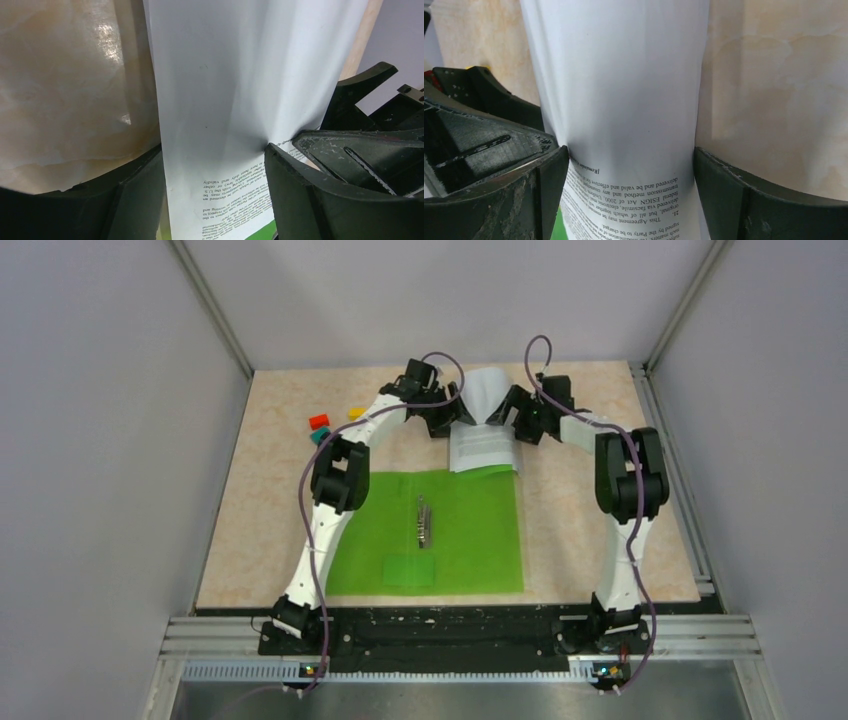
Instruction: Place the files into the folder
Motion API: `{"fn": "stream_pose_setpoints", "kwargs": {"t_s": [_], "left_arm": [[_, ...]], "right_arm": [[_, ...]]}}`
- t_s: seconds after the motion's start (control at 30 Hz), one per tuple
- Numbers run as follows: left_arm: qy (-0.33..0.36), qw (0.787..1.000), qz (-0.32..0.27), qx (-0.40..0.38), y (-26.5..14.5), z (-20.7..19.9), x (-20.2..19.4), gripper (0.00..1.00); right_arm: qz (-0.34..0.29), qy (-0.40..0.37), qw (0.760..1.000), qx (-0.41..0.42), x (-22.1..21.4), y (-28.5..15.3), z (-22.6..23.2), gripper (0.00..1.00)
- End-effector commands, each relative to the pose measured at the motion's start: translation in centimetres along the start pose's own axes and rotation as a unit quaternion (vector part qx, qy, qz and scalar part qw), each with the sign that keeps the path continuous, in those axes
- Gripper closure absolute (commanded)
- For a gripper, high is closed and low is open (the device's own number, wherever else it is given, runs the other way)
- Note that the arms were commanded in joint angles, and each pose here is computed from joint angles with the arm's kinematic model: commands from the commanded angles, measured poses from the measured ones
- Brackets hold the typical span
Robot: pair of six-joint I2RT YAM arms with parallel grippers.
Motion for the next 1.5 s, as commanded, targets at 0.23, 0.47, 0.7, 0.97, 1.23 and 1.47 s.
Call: {"fn": "stream_pose_setpoints", "kwargs": {"t_s": [0.23,0.47,0.7,0.97,1.23,1.47], "left_arm": [[-0.001,1.000,0.010,-0.026,2.0,1.6,0.1,0.27],[0.015,0.998,-0.003,-0.067,1.6,0.2,1.1,0.27],[0.037,0.991,-0.035,-0.122,-0.1,-2.3,2.9,0.26],[0.072,0.979,-0.085,-0.171,-5.6,-5.5,6.6,0.15],[0.128,0.959,-0.120,-0.221,-12.9,-9.1,7.5,0.08],[0.183,0.927,-0.108,-0.309,-19.7,-13.4,3.5,0.01]], "right_arm": [[0.083,0.035,0.992,0.092,-3.4,1.7,1.7,0.07],[0.067,0.026,0.989,0.131,-1.7,1.8,3.4,0.15],[0.038,0.010,0.984,0.175,1.4,1.3,5.5,0.48],[0.001,-0.007,0.967,0.256,5.7,-0.7,9.0,0.78],[-0.022,-0.028,0.953,0.300,8.8,-3.9,12.5,0.79],[-0.012,-0.033,0.926,0.377,7.0,-9.9,15.8,0.80]]}}
Point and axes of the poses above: each gripper's point midway between its finger pads, its own y axis out along the fingers, its own z axis along the line the jaws close on, x = y × z, the point moved 3 cm from there along -y, back along the fingers, and after that the axes turned 2 degrees about -y, right-handed, at the moved point
